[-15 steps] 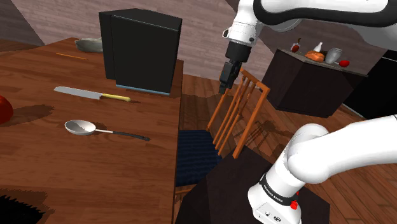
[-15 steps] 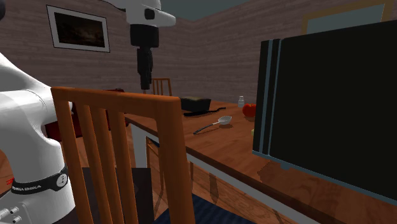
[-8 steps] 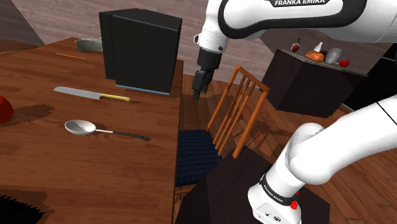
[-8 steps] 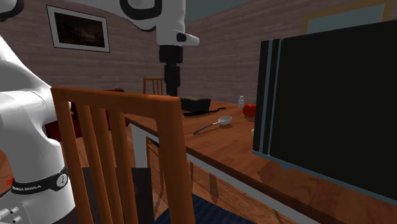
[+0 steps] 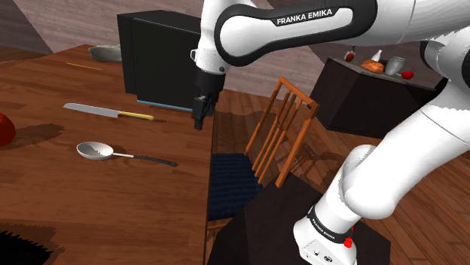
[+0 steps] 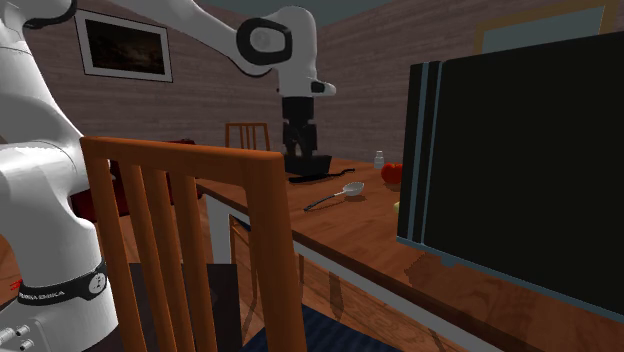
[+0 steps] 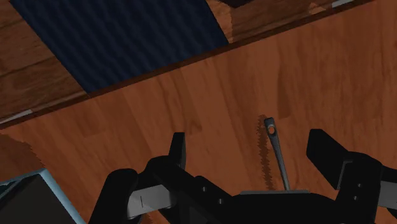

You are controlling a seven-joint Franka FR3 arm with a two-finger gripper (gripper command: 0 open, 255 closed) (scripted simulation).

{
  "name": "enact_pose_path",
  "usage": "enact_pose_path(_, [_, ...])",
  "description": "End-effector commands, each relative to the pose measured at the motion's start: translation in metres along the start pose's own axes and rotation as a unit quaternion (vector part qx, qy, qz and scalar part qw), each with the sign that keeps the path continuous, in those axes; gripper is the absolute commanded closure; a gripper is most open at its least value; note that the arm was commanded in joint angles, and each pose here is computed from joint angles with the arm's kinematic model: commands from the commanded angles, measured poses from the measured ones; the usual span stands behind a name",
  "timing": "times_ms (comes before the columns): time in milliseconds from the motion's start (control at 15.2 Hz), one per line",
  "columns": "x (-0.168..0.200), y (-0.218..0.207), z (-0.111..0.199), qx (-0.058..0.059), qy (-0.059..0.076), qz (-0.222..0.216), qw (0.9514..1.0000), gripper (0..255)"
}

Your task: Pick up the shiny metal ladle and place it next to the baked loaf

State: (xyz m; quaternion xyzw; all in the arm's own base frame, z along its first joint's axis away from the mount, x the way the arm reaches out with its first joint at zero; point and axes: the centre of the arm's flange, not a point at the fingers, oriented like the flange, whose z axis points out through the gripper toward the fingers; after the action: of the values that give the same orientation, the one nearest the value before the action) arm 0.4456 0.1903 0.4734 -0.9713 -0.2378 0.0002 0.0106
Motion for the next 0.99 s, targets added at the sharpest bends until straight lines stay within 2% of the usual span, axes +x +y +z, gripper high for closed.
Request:
enact_pose_path(0, [0.024,-0.011,0.011,-0.007,0.003,-0.017,0.9998,0])
enact_pose_path(462, [0.094,-0.059,0.049,-0.03,0.009,-0.076,0.9966,0])
enact_pose_path(924, [0.159,-0.114,0.09,-0.054,0.015,-0.134,0.9894,0])
